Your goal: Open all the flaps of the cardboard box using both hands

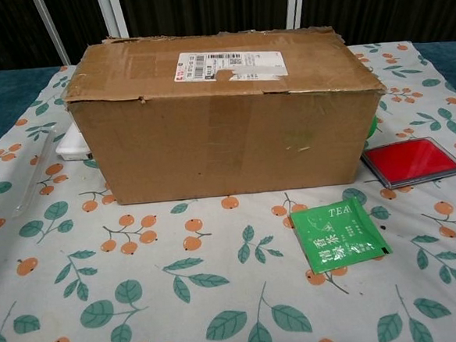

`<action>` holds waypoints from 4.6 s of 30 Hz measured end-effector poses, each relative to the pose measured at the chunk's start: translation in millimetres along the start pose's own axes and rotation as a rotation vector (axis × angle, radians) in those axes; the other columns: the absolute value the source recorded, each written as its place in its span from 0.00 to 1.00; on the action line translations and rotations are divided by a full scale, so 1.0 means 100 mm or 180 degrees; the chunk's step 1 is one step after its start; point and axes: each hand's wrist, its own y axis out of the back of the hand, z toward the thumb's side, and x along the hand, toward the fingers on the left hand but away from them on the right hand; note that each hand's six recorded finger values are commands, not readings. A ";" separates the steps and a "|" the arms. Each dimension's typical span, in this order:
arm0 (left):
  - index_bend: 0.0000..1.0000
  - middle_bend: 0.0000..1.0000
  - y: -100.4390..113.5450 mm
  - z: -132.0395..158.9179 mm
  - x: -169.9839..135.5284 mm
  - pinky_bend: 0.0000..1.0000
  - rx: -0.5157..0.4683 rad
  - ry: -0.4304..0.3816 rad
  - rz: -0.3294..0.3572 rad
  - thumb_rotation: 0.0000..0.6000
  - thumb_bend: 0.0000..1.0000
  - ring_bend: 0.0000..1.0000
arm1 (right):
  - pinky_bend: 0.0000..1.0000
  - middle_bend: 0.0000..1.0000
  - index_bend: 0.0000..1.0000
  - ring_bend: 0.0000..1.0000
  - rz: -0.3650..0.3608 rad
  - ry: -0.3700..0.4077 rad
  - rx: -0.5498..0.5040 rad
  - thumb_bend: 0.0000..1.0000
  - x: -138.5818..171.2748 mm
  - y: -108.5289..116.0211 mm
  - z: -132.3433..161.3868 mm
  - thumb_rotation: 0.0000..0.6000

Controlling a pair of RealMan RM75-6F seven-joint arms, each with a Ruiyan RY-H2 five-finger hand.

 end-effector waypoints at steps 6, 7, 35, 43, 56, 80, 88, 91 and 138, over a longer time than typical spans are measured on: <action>0.00 0.00 -0.02 -0.01 0.01 0.00 -0.0033 0.0013 -0.0035 1.00 0.24 0.00 | 0.25 0.23 0.23 0.20 0.0163 -0.0030 -0.0182 1.00 -0.39 -0.14 0.24 1.00; 0.00 0.00 -0.02 -0.01 0.01 0.00 -0.0037 0.0015 -0.0043 1.00 0.24 0.00 | 0.25 0.25 0.24 0.22 0.0188 -0.0038 -0.0207 1.00 -0.43 -0.16 0.27 1.00; 0.00 0.00 -0.06 -0.08 0.04 0.00 -0.0089 0.0085 -0.0104 1.00 0.24 0.00 | 0.28 0.40 0.33 0.36 0.0629 -0.0173 -0.0361 1.00 -0.61 -0.83 0.64 1.00; 0.00 0.00 -0.07 -0.07 0.04 0.00 -0.0103 0.0078 -0.0108 1.00 0.24 0.00 | 0.28 0.42 0.34 0.38 0.0673 -0.0173 -0.0375 1.00 -0.55 -0.88 0.68 1.00; 0.00 0.00 -0.07 -0.06 0.03 0.00 -0.0122 0.0076 -0.0123 1.00 0.24 0.00 | 0.28 0.50 0.37 0.44 0.0698 -0.0102 -0.0334 1.00 -0.48 -0.94 0.82 1.00; 0.00 0.00 -0.08 -0.08 0.03 0.00 -0.0149 0.0106 -0.0146 1.00 0.24 0.00 | 0.28 0.61 0.40 0.58 0.0586 -0.0071 -0.0267 1.00 -0.54 -0.67 0.90 1.00; 0.00 0.00 -0.08 -0.09 0.04 0.00 -0.0131 0.0126 -0.0146 1.00 0.24 0.00 | 0.28 0.61 0.40 0.58 0.0583 -0.0056 -0.0249 1.00 -0.50 -0.48 0.99 1.00; 0.00 0.00 -0.09 -0.10 0.04 0.00 -0.0128 0.0127 -0.0146 1.00 0.24 0.00 | 0.28 0.61 0.40 0.58 0.0596 -0.0045 -0.0216 1.00 -0.47 -0.41 1.03 1.00; 0.00 0.00 -0.15 -0.03 0.00 0.00 -0.0112 0.0058 -0.0178 1.00 0.24 0.00 | 0.29 0.60 0.40 0.58 0.1130 -0.0053 -0.0368 1.00 0.54 0.35 1.53 1.00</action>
